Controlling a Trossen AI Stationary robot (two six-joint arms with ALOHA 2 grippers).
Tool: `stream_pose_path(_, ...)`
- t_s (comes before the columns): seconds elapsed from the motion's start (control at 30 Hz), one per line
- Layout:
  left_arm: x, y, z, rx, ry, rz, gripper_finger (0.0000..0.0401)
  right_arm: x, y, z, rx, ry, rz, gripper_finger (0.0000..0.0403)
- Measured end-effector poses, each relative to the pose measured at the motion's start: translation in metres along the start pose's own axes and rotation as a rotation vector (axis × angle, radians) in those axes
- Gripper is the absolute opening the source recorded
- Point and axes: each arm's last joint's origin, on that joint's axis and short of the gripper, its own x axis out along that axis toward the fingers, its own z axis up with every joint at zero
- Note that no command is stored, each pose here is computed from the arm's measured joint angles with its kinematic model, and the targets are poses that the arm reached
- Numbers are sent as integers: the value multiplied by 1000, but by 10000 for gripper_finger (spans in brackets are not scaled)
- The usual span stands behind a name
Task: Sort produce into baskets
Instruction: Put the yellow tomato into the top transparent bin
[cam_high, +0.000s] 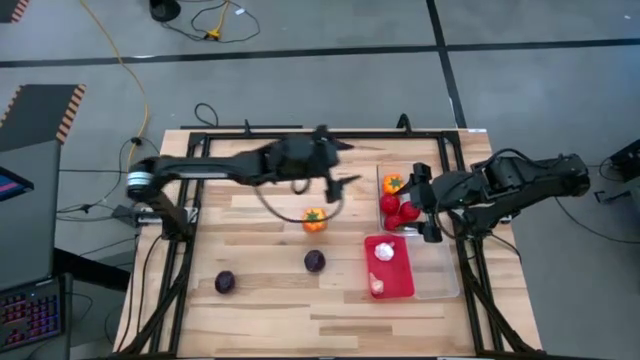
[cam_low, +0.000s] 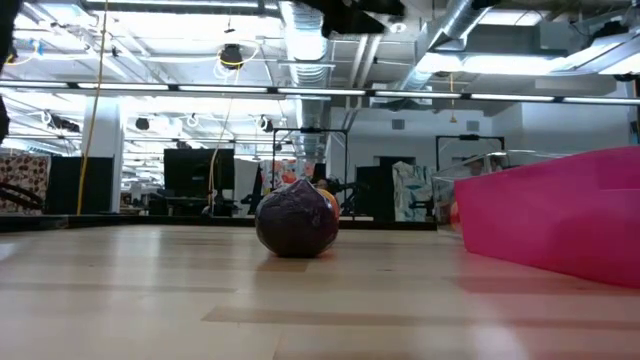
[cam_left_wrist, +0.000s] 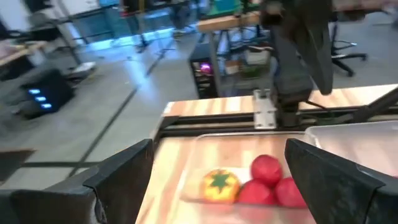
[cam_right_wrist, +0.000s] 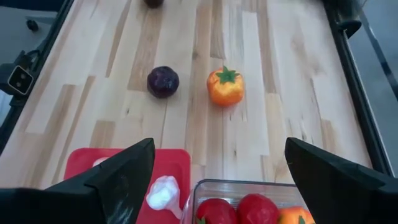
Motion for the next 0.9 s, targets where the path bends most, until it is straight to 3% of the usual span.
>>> stream_pose_path(0.2, -70, 7, -10, -25, 28, 69, 351, 12, 3, 2, -9, 40, 1, 386)
stream_pose_path(0.47, -141, 1, -61, -108, 51, 106, 351, 39, 9, 6, -27, 124, -4, 395)
stream_pose_path(0.67, -175, -4, -96, -172, 46, 105, 351, 72, 10, 8, -41, 225, -73, 398)
stream_pose_path(0.9, -193, -8, -122, -225, 45, 100, 351, 110, 2, 9, -23, 302, -155, 398)
